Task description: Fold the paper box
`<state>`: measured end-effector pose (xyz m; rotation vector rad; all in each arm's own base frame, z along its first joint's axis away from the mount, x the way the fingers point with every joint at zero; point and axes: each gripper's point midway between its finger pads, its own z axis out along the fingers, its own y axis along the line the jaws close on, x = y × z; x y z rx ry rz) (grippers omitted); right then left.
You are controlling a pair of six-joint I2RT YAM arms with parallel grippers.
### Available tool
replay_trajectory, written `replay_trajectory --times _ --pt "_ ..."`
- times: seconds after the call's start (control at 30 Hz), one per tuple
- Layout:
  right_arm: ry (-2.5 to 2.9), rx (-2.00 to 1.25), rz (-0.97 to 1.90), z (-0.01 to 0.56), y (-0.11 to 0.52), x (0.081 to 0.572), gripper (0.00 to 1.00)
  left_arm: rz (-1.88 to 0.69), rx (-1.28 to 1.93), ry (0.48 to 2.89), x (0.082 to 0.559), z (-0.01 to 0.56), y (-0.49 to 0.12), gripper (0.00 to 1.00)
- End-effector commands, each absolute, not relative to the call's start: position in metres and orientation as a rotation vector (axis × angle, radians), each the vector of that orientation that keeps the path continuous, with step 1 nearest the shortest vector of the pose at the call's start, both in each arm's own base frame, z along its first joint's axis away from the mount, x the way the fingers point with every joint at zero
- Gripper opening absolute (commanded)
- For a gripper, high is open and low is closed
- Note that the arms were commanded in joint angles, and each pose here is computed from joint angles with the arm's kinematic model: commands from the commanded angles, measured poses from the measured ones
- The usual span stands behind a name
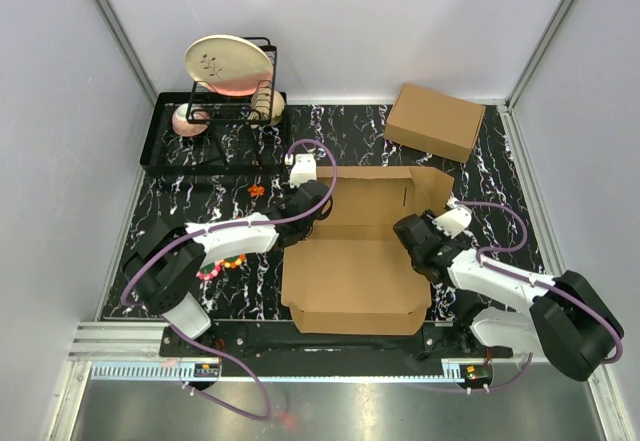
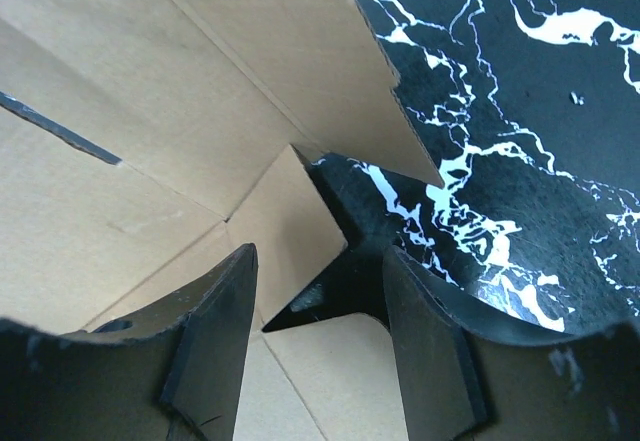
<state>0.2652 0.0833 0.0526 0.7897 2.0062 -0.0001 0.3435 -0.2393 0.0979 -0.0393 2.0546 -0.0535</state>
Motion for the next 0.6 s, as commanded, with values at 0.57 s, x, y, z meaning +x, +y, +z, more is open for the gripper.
replay_trajectory --times 0.57 --pt "1.936 0.716 -0.05 0.061 0.09 0.292 0.54 -0.079 -0.033 2.106 0.332 0.085 -0.239 0.0"
